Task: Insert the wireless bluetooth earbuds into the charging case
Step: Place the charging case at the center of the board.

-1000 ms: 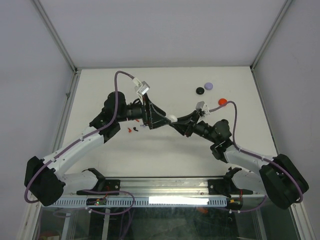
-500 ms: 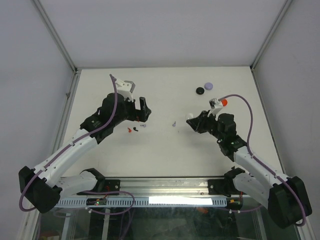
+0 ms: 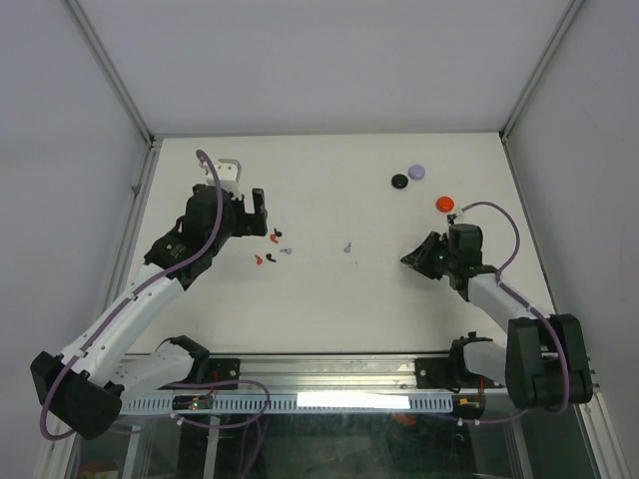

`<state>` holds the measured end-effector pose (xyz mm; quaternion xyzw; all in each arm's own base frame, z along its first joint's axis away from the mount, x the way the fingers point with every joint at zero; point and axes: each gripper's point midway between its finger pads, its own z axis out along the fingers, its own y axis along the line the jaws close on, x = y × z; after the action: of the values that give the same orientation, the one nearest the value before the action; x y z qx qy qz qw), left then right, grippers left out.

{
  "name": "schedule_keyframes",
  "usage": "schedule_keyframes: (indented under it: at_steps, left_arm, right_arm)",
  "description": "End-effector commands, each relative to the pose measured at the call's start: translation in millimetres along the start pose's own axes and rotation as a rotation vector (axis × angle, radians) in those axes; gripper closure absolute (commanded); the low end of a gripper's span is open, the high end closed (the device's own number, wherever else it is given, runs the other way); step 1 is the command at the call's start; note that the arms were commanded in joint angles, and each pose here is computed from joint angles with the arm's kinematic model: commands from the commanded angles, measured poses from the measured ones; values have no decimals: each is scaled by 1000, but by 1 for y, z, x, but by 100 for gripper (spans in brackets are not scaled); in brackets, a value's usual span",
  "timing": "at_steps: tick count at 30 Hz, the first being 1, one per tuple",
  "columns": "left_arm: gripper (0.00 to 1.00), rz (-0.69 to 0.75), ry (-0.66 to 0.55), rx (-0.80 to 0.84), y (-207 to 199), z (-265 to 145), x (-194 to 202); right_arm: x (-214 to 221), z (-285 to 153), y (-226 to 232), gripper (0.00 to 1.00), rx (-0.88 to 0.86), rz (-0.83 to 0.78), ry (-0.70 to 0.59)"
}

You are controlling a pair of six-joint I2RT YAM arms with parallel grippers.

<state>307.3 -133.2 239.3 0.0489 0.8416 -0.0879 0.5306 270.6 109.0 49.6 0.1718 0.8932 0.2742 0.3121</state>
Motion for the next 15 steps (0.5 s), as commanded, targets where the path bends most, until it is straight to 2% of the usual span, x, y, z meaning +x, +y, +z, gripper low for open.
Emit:
schedule_keyframes:
  at_steps: [1, 3, 10, 15]
  left_arm:
    - [1, 17, -47, -28, 11, -6, -7]
    - [1, 17, -47, -36, 13, -6, -7]
    - [1, 9, -55, -17, 13, -10, -8]
    - [1, 9, -63, -34, 18, -13, -9]
  right_arm:
    - [-9, 1, -3, 96, -5, 76, -4]
    - [-8, 2, -12, 92, 33, 99, 1]
    - [-13, -6, -34, 62, 170, 99, -29]
    - [-42, -20, -34, 49, 230, 42, -129]
